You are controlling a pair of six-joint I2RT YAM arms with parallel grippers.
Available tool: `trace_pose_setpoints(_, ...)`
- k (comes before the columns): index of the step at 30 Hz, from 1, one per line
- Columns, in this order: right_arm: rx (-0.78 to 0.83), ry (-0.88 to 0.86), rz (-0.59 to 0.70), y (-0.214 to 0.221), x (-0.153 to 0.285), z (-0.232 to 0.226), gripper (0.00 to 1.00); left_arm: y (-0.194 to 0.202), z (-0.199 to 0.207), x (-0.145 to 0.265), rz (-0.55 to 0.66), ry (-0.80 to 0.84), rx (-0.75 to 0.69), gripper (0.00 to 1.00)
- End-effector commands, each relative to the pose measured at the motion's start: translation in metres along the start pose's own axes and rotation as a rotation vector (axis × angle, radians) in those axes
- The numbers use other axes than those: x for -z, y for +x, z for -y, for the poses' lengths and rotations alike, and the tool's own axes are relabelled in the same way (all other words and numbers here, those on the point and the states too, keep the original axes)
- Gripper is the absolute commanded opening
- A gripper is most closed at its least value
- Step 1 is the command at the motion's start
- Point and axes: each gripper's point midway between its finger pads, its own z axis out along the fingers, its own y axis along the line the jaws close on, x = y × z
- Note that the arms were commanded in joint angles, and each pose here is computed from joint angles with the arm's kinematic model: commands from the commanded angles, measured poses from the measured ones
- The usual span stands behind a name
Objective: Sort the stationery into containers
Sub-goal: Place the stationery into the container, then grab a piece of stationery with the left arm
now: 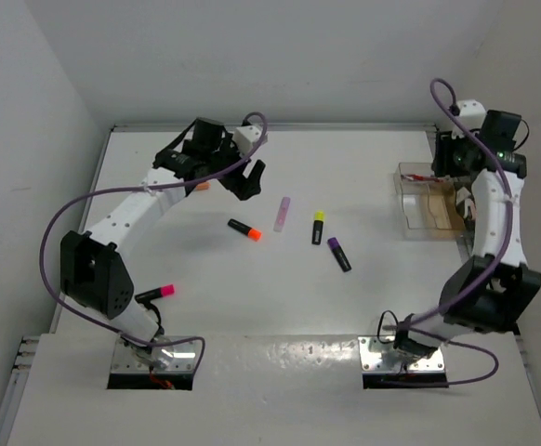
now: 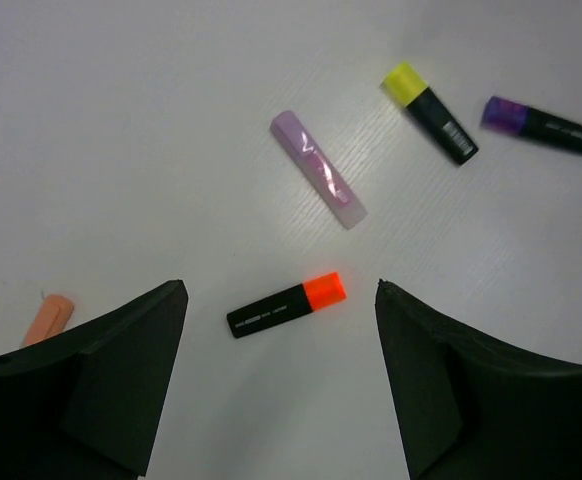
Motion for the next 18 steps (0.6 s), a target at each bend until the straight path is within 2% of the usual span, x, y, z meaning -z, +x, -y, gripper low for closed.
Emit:
trace_pose_setpoints(1, -0.022, -0.216, -0.021, 0.012, 0.028, -0.08, 0.47, 0.03, -0.01, -0.009, -0.09, -0.071, 0.023, 0.82)
trace_pose_setpoints(3, -0.028, -0.249, -0.043, 0.025, 0.03, -0.099, 0.48, 0.038, -0.012, -0.011, -0.112, -0.085, 0.004, 0.81)
trace_pose_setpoints(5, -0.021, -0.289, -0.049, 0.028, 0.037, -0.121, 0.48, 0.055, -0.021, -0.013, -0.183, -0.085, -0.07, 0.83)
trace_pose_setpoints(8, -0.012, -0.337, -0.077, 0.035, 0.04, -0.143, 0.48, 0.061, -0.061, -0.012, -0.212, -0.135, -0.073, 0.85)
trace_pose_setpoints(11, 0.015, -0.357, -0.093, 0.04, 0.038, -0.157, 0.48, 0.088, -0.122, -0.013, -0.331, -0.238, -0.093, 0.83)
trace_pose_setpoints(12, 0.023, -0.362, -0.094, 0.04, 0.038, -0.16, 0.48, 0.089, -0.136, -0.011, -0.344, -0.242, -0.146, 0.84)
trace_pose_setpoints(15, 0.032, -0.378, -0.11, 0.042, 0.035, -0.167, 0.48, 0.098, -0.185, -0.011, -0.378, -0.246, -0.185, 0.93)
trace_pose_setpoints(16, 0.035, -0.382, -0.111, 0.041, 0.034, -0.169, 0.48, 0.126, -0.192, -0.019, -0.449, -0.168, -0.17, 0.95)
trace_pose_setpoints(18, 0.047, -0.393, -0.111, 0.042, 0.034, -0.173, 0.48, 0.119, -0.211, -0.016, -0.469, -0.168, -0.181, 0.96)
